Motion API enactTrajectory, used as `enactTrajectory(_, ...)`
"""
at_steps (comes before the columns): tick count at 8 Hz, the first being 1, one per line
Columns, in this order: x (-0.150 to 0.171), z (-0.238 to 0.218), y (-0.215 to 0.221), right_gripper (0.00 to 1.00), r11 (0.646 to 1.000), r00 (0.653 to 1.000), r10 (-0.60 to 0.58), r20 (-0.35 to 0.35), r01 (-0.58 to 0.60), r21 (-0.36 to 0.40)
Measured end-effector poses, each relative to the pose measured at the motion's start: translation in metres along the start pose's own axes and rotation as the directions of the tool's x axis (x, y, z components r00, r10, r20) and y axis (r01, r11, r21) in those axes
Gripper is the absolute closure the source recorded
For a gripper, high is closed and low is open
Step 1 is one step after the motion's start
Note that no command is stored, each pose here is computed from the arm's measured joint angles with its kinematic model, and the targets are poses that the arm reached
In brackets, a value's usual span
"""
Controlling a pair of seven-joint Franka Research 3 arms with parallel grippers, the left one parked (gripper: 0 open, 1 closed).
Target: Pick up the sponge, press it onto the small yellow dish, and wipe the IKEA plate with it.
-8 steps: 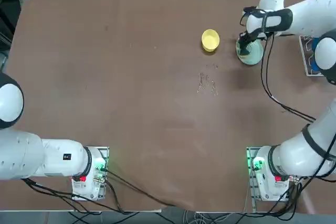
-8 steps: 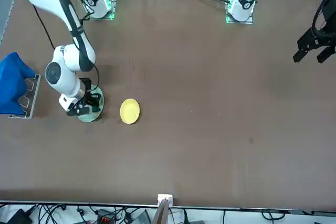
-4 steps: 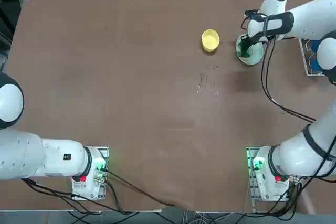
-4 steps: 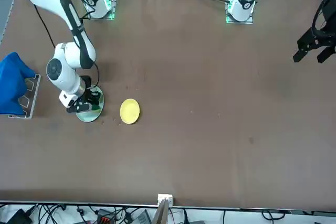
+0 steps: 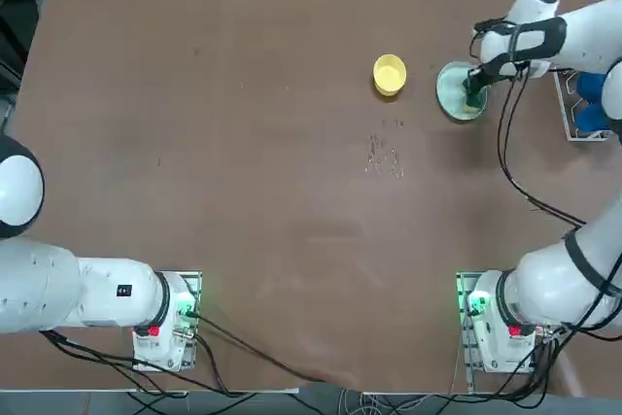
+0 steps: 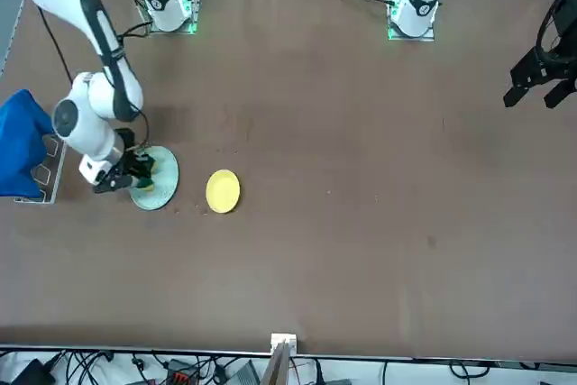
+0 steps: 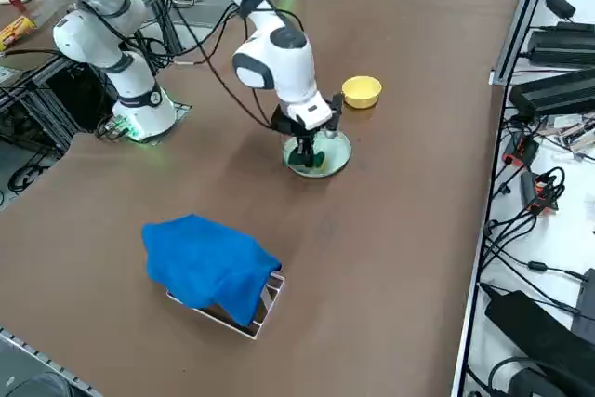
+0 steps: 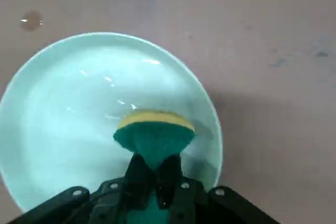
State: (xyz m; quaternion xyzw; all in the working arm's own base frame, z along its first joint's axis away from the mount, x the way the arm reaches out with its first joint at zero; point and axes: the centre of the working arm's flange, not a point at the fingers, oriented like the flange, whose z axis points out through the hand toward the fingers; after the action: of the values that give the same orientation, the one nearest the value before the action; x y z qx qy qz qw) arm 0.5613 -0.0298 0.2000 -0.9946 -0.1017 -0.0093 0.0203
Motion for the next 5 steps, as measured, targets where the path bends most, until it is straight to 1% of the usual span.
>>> enactTrajectory(3, 0.027, 0.005, 0.0, 0.91, 1.0, 0.999, -0.028, -0.023, 0.028, 0.003)
enactTrajectory(5, 0.047, 0.005, -0.015, 0.91, 0.998, 0.998, -0.055, -0.044, 0.055, 0.005)
